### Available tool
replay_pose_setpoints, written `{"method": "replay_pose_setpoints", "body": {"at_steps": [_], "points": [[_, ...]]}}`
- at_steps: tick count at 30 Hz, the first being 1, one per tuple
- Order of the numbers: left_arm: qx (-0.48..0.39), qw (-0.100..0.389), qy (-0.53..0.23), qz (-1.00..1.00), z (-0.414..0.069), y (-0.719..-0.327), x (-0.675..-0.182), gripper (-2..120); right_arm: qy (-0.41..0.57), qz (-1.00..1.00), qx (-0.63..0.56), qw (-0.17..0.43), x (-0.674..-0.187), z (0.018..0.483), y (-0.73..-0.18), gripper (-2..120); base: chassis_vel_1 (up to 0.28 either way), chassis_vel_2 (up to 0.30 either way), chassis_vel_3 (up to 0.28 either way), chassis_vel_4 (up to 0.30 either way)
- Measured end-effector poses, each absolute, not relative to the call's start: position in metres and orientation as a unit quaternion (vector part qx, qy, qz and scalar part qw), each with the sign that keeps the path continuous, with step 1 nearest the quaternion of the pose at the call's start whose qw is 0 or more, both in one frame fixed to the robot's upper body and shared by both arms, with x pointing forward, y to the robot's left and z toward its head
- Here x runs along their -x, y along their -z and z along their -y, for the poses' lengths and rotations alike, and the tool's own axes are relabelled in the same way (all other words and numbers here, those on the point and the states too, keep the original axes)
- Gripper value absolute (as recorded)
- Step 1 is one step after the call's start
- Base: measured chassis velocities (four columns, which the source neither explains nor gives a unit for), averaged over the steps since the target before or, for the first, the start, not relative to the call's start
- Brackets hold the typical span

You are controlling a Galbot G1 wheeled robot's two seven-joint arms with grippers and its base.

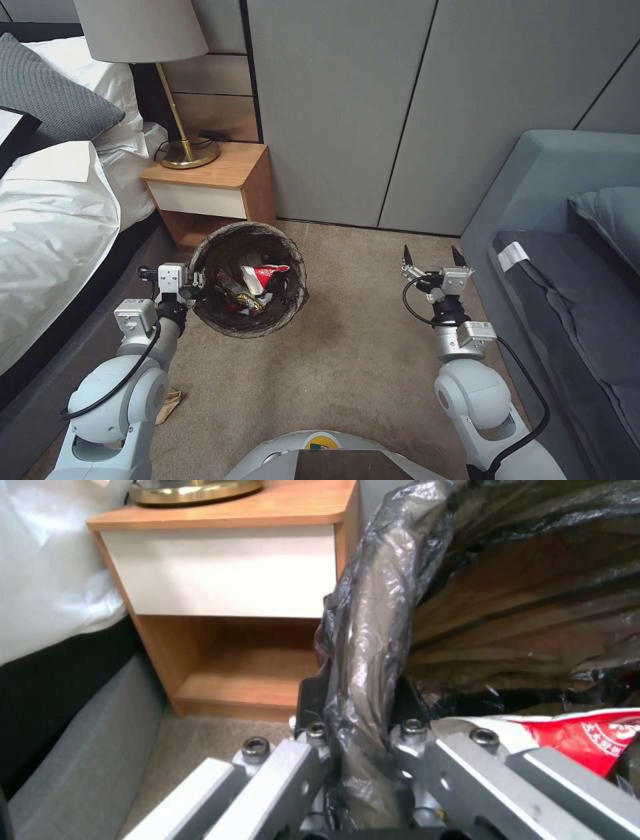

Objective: Pick up the trash bin, then pick up the garbage from the floor and place it into the trash bin.

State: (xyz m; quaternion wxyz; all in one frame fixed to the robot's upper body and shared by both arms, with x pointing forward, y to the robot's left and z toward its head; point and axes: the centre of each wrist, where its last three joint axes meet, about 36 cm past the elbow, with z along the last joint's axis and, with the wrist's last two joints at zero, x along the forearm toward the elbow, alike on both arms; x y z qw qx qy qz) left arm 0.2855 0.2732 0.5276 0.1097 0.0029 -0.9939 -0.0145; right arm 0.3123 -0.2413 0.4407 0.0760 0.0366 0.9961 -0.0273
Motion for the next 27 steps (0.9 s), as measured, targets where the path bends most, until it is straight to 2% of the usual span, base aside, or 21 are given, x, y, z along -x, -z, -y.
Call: {"method": "replay_pose_setpoints", "body": {"at_steps": [27], "points": [[0.000,0.108,0.009,0.994,-0.2737,-0.5302,-0.2850,0,0.029,-0.997,-0.035,0.070,-0.3156,0.2417,-0.4364,100,0.000,0.000,0.000,0.000]]}}
